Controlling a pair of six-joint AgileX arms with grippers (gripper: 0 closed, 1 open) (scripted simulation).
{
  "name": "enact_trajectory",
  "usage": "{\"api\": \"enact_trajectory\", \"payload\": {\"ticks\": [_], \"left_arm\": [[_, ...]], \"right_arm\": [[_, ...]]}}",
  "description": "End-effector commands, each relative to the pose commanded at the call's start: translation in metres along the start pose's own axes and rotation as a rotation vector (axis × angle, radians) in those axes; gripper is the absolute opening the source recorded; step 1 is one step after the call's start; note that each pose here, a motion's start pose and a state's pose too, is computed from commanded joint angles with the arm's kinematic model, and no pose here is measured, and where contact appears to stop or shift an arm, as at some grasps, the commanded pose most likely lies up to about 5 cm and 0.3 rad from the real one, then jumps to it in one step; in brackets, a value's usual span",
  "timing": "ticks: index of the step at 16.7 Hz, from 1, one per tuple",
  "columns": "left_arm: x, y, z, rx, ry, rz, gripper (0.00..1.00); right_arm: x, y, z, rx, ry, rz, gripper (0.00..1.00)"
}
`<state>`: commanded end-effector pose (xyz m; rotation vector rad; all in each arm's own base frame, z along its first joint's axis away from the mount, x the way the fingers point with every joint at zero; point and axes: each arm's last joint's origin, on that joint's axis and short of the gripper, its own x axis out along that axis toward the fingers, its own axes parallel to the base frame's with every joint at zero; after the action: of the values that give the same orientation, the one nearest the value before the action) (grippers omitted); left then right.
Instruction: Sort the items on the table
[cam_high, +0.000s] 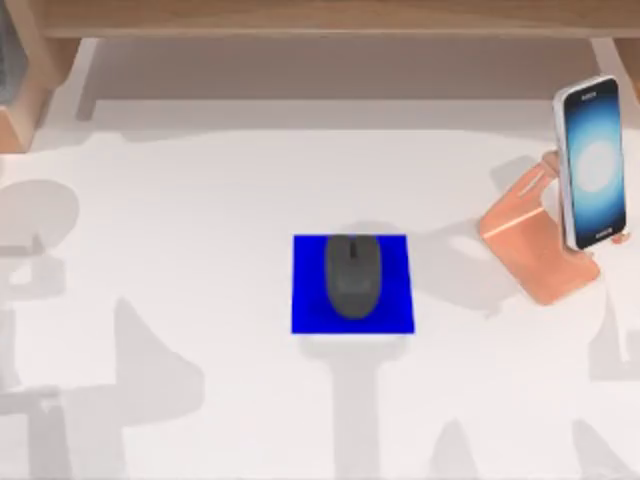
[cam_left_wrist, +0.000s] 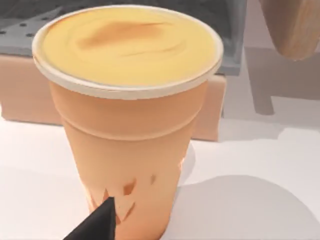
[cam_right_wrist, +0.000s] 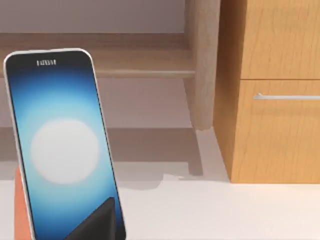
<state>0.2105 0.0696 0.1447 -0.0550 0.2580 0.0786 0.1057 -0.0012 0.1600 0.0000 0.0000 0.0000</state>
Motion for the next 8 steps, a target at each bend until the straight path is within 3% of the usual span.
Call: {"api": "enact_trajectory", "payload": {"ticks": [8], "left_arm": [[0.073, 0.055, -0.036, 0.003, -0.062, -0.049, 1.00]], "right_arm": [[0.000, 0.000, 0.000, 0.000, 0.000, 0.000, 1.00]]}}
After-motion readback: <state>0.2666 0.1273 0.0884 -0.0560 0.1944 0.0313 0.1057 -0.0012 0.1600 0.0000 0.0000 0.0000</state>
